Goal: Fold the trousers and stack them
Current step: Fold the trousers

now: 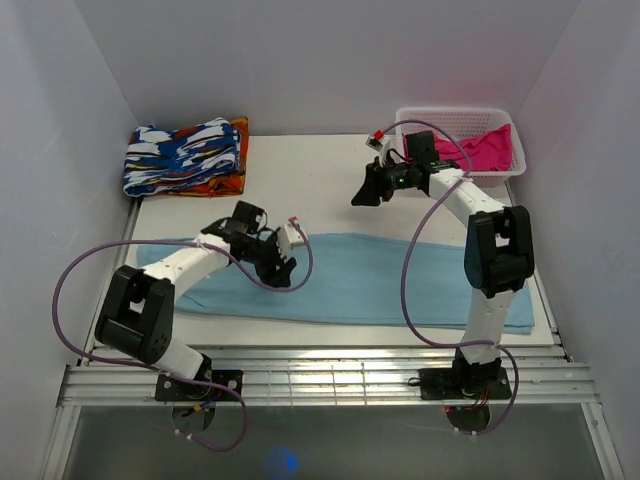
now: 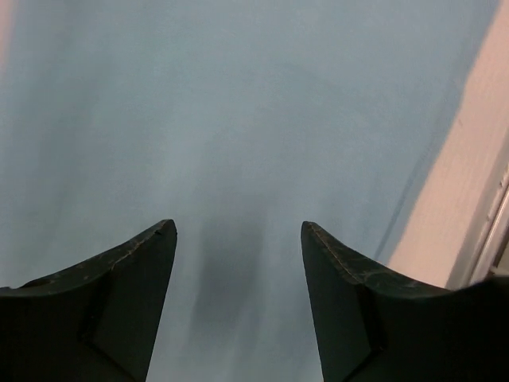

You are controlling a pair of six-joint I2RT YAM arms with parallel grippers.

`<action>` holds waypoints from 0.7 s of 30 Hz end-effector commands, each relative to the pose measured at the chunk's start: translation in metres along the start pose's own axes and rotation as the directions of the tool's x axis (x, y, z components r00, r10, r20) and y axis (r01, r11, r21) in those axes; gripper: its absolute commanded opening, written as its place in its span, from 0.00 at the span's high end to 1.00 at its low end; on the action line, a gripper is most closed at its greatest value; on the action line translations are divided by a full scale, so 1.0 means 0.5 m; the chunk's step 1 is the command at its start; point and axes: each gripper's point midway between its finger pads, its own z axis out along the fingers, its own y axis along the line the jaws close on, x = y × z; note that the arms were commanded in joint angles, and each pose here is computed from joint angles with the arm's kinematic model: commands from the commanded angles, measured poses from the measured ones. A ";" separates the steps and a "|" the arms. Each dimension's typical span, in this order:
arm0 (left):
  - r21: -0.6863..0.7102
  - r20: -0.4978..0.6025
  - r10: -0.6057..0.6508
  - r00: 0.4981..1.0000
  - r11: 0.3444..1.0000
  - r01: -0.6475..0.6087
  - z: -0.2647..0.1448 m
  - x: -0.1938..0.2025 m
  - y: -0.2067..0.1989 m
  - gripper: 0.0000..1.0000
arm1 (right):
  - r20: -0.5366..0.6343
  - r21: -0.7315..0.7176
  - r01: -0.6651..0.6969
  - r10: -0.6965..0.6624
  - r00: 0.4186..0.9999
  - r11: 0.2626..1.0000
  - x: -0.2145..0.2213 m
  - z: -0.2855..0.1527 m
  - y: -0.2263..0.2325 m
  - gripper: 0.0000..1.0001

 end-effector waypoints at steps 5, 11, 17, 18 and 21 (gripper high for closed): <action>-0.146 0.208 -0.147 0.967 0.973 0.179 -0.156 -0.119 0.252 0.28 | 0.056 -0.093 0.035 -0.030 0.998 0.995 -0.059 0.109 0.000 0.53; -0.012 0.180 -0.135 0.974 0.990 0.140 -0.107 -0.072 0.263 0.28 | 0.048 -0.116 -0.004 0.010 0.999 0.993 -0.053 0.147 -0.005 0.52; 0.082 0.174 -0.134 0.976 0.989 0.122 -0.066 -0.039 0.242 0.25 | 0.041 -0.129 -0.039 0.044 0.998 0.991 -0.041 0.161 -0.007 0.48; 0.091 0.162 -0.157 0.974 0.985 0.144 -0.055 -0.029 0.244 0.27 | 0.036 -0.140 -0.041 0.046 0.998 0.989 -0.037 0.165 -0.002 0.47; 0.088 0.145 -0.163 0.976 0.985 0.151 -0.042 -0.014 0.251 0.38 | 0.032 -0.148 -0.040 0.045 0.998 0.988 -0.031 0.170 0.005 0.45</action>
